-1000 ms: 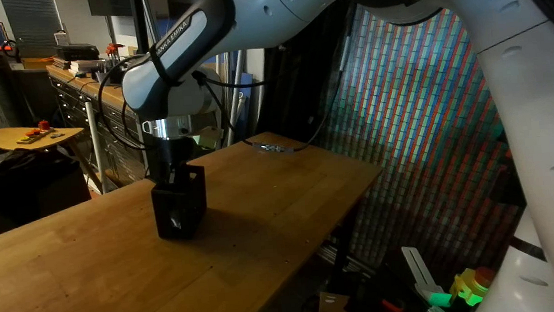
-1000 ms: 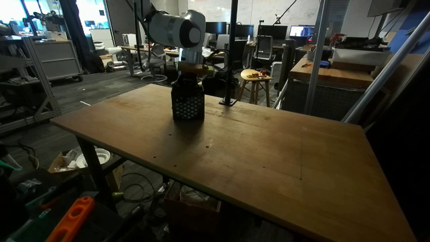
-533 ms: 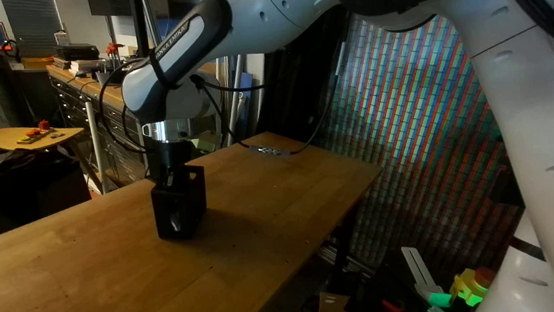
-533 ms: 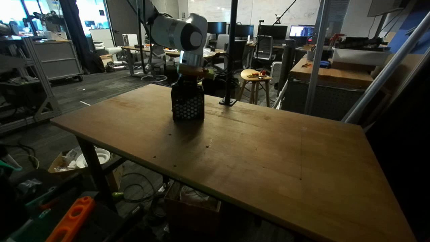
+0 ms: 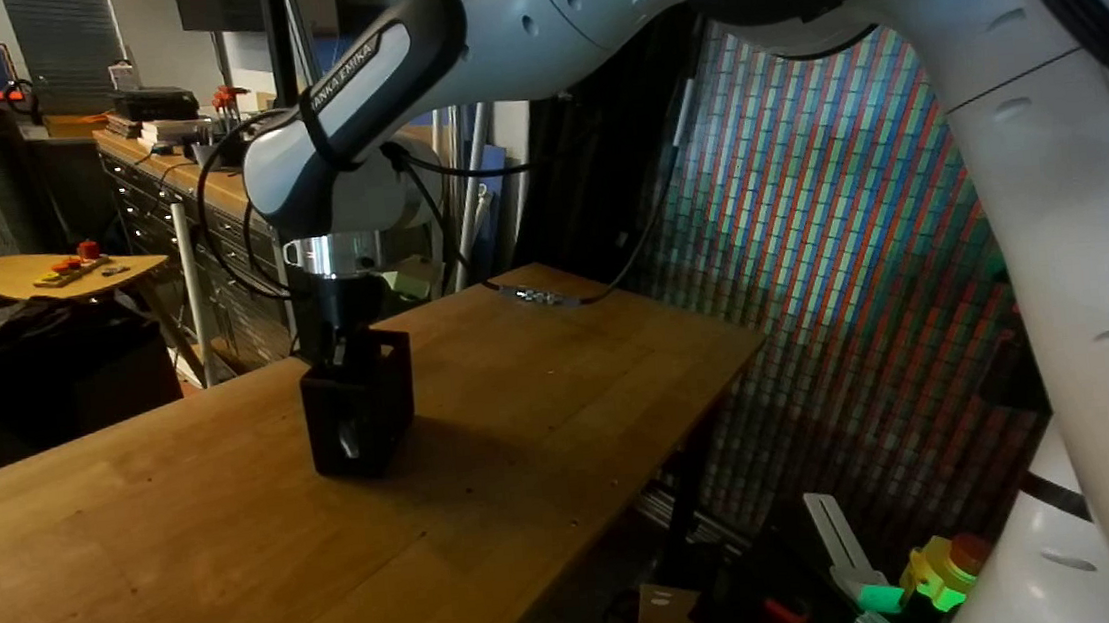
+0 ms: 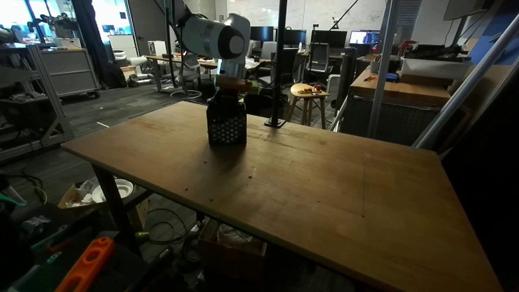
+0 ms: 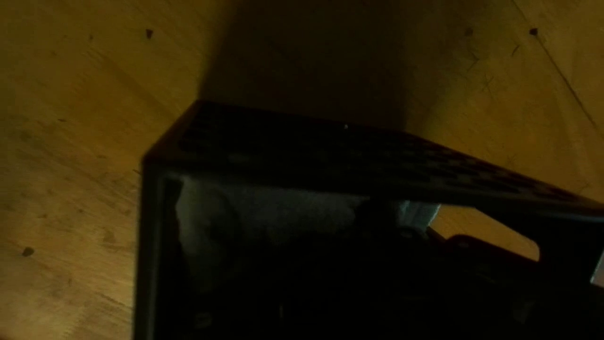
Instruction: Put the white towel in the basket.
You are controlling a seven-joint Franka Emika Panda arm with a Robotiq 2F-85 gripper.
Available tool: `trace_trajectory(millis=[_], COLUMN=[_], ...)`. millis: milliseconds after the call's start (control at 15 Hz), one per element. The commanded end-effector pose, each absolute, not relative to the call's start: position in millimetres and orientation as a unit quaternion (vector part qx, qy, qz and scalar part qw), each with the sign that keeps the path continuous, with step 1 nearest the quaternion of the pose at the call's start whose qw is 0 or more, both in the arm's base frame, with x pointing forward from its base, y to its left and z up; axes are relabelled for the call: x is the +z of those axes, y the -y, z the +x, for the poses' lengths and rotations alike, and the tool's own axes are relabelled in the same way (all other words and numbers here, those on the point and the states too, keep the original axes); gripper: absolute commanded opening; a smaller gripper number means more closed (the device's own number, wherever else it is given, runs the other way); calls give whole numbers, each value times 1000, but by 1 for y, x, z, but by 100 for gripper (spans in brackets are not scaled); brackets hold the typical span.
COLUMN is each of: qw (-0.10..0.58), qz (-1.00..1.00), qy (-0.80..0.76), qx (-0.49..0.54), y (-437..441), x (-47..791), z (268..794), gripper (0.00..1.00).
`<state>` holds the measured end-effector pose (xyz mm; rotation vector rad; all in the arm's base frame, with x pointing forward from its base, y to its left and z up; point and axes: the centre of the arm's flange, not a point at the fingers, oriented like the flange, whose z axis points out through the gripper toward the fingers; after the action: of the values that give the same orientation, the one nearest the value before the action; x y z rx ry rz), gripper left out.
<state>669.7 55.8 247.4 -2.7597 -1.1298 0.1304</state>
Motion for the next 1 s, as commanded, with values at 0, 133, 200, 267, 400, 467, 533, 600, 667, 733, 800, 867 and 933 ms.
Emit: trace_trajectory(millis=[0,133,200,267,400,467,533,600,667,733,800,867,933], qw=[61,51,44,36,20,13,5,-2,-8,-12,-15,-18,-21], qz=[-923,-924,-925,-926,-928,-929,-931,-932,-934,-935,-938,-940,-943], qy=[379,377,377,375,371,369,365,362,358,353,346,340,332], qx=[30,24,20,17,9,6,2,-1,-5,-7,-10,-10,-12], y=[-56,-55,-54,-52,-47,-44,-41,-38,-34,-30,-25,-19,-13], x=[275,290,300,310,328,337,346,352,359,364,370,373,377], z=[662,661,660,659,658,657,656,656,654,652,648,645,641], gripper=[0,0,0,0,0,0,0,0,0,0,0,0,0])
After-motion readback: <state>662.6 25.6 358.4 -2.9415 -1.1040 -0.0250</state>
